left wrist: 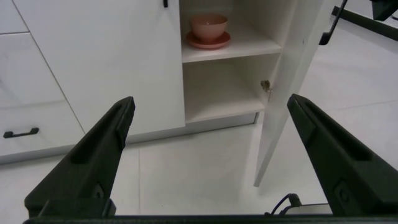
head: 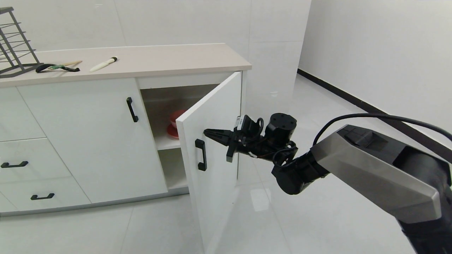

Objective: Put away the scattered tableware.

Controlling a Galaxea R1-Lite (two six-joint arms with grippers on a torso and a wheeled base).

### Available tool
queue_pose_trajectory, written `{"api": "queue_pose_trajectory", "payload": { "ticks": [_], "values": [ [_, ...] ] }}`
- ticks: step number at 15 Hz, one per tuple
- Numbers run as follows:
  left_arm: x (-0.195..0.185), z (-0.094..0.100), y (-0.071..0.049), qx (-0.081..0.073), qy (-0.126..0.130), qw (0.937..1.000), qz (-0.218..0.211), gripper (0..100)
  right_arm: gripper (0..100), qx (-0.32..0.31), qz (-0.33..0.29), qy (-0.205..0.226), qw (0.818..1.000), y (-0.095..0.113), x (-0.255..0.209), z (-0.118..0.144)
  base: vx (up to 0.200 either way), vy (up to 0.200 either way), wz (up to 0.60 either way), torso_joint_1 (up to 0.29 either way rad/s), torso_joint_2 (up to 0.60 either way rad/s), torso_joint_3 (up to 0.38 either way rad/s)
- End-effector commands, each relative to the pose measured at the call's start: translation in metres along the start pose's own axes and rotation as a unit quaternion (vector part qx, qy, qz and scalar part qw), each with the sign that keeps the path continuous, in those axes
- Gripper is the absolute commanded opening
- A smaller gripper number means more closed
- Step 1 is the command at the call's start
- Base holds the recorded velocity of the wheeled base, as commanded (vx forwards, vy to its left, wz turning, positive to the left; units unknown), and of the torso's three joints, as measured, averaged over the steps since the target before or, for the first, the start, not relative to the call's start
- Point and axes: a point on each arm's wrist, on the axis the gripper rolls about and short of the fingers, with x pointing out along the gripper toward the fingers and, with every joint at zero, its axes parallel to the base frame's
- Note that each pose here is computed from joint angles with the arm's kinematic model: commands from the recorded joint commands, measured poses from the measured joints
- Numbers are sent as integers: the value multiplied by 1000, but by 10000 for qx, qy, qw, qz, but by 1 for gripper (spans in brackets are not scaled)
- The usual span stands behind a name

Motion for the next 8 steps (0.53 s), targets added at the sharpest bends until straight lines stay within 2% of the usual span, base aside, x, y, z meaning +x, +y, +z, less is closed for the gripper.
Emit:
{"api": "queue_pose_trajectory", "payload": {
  "ticks": [1, 6, 8],
  "values": [
    [0, 0, 0, 0, 0, 10000, 2, 100, 0, -23, -9, -29, 10000, -2, 2, -1, 200, 200, 0, -2, 2, 7],
    [0, 0, 0, 7, 0, 10000, 25, 100, 0, 78, -102, 47, 9999, -9, -7, -4, 0, 0, 0, 0, 0, 0],
    [0, 0, 0, 7, 7, 10000, 33, 100, 0, 210, -166, 119, 9996, -9, -23, 7, 0, 0, 0, 0, 0, 0]
  ]
}}
